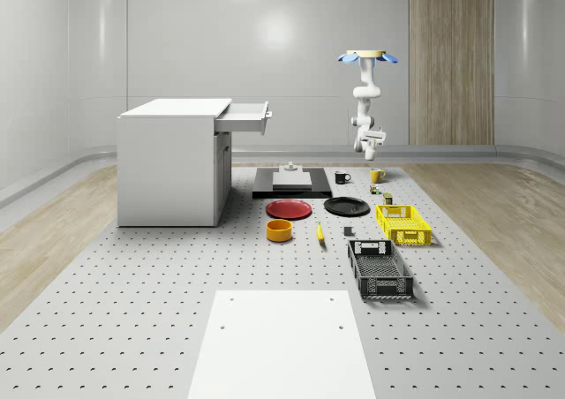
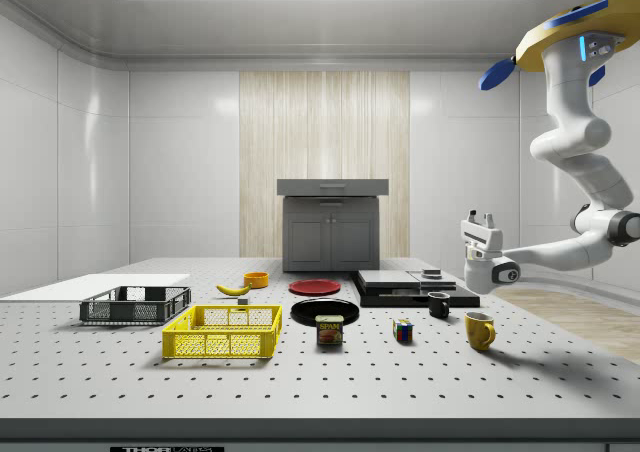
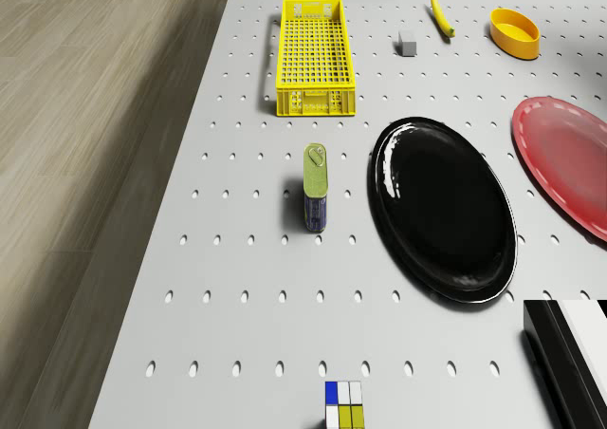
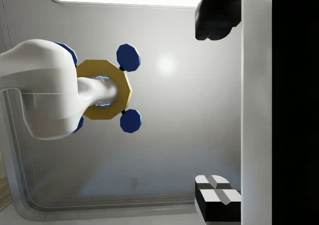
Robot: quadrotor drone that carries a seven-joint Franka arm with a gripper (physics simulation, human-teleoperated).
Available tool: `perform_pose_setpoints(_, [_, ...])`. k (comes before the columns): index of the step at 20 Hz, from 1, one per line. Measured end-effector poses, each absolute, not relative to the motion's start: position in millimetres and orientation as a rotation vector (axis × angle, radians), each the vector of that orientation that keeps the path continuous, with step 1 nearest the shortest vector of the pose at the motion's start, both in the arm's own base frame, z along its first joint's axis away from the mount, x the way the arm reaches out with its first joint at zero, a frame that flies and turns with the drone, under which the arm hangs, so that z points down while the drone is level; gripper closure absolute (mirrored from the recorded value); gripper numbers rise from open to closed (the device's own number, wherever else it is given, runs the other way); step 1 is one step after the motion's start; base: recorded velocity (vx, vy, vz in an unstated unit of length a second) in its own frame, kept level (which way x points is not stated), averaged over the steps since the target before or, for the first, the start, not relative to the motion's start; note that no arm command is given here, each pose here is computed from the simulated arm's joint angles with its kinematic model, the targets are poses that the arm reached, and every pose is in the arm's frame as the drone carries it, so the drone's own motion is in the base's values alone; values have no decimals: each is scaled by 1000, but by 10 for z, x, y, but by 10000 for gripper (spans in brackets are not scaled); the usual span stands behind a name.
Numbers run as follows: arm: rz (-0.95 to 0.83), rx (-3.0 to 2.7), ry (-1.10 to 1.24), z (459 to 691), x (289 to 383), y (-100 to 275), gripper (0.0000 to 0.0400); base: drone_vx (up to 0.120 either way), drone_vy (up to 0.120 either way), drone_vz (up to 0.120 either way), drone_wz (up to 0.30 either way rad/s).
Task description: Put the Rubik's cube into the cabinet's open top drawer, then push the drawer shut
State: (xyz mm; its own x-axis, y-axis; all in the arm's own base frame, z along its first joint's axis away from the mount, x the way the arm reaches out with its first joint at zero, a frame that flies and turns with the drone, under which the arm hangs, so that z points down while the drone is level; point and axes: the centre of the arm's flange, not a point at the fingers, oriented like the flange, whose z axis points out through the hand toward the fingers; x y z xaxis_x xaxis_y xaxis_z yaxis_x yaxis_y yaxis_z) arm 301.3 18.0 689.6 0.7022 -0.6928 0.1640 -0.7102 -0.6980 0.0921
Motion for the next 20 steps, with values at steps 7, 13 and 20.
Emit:
perform_pose_setpoints(7, [365,2402,-999,6746,3013,545,0,120,0,0,0])
perform_pose_setpoints(13, [619,1650,-693,6086,3032,972,0,120,0,-113,0])
perform_pose_setpoints(20, [772,629,-275,5134,3065,605,0,120,0,-120,0])
